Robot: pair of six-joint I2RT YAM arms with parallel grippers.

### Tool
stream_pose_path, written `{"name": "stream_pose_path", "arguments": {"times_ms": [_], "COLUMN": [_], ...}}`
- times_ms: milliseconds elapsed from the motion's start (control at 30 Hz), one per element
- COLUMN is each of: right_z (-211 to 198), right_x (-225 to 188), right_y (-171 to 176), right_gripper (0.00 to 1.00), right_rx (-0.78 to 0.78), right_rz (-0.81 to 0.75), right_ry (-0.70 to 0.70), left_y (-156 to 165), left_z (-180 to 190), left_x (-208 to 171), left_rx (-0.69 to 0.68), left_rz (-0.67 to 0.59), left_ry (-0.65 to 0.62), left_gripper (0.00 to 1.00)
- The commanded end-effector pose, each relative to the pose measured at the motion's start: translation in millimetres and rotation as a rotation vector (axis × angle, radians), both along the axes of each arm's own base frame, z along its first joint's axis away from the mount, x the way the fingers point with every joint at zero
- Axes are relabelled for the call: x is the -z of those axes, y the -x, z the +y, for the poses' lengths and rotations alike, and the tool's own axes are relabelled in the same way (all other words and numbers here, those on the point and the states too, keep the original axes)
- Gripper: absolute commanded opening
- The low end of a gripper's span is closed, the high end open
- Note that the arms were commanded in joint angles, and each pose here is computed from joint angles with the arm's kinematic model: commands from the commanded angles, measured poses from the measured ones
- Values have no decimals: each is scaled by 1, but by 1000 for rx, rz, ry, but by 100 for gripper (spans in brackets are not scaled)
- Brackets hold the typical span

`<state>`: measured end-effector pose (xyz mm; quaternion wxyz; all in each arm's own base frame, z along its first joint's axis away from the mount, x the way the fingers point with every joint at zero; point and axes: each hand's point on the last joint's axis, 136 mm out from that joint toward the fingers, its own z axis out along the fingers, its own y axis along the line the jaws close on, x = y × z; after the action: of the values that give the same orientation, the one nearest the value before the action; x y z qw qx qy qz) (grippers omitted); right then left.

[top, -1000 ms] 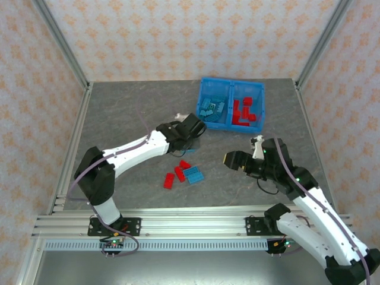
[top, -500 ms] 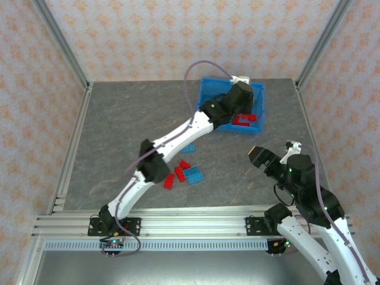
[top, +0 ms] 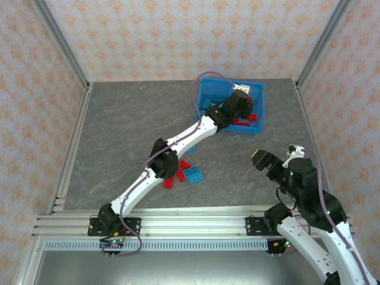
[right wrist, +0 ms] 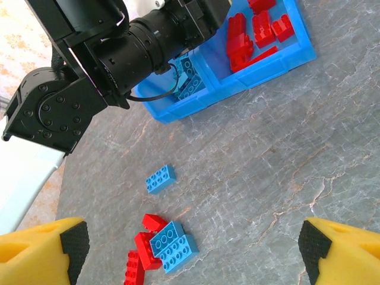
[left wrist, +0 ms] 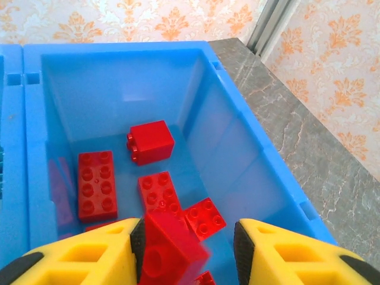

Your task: Sort the legos into containers by color

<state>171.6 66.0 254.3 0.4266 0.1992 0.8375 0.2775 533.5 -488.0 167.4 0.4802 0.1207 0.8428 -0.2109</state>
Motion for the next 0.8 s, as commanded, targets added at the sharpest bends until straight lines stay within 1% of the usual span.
{"name": "stream_pose_path", "arguments": {"times_ms": [0,67,133,200,267,333,367,400,433,533,600,700,767], "right_z": [-2,0,-1,-4,-6,-3,-1,3,6,21,35,62,82], "right_x": [6,4,0,-3,-1,-1,-1,-1,-1,1,5,11,16], "right_y": [1,2,3,5,6,5,4,3,1,-8,-16,-26,-33], "right_gripper": [92,92,92,92,92,92,92,92,92,92,92,92,92], "right_rx": [11,7,5,12,12,-6,-22,-42,-59,-130,-192,-304,-380], "right_rz": [12,12,5,4,9,8,8,5,9,29,65,123,156], "right_ry": [0,-11,-15,0,19,27,31,37,46,76,91,75,45], "left_y": [15,28,48,77,110,141,154,170,182,230,274,324,348], "left_z": [1,1,0,0,2,17,30,49,62,103,128,175,207], "left_x": [-81,-99,-114,-136,-154,-171,-175,-190,-192,-189,-170,-139,-126], "left_rx": [15,48,111,212,316,369,377,379,388,470,592,685,711], "left_rz": [-86,-77,-42,-19,-50,-116,-134,-160,-163,-199,-236,-257,-264], "left_ry": [66,70,69,72,77,78,64,56,36,-38,-124,-241,-290], "left_gripper": [49,52,52,54,58,62,63,65,67,76,83,89,93]}}
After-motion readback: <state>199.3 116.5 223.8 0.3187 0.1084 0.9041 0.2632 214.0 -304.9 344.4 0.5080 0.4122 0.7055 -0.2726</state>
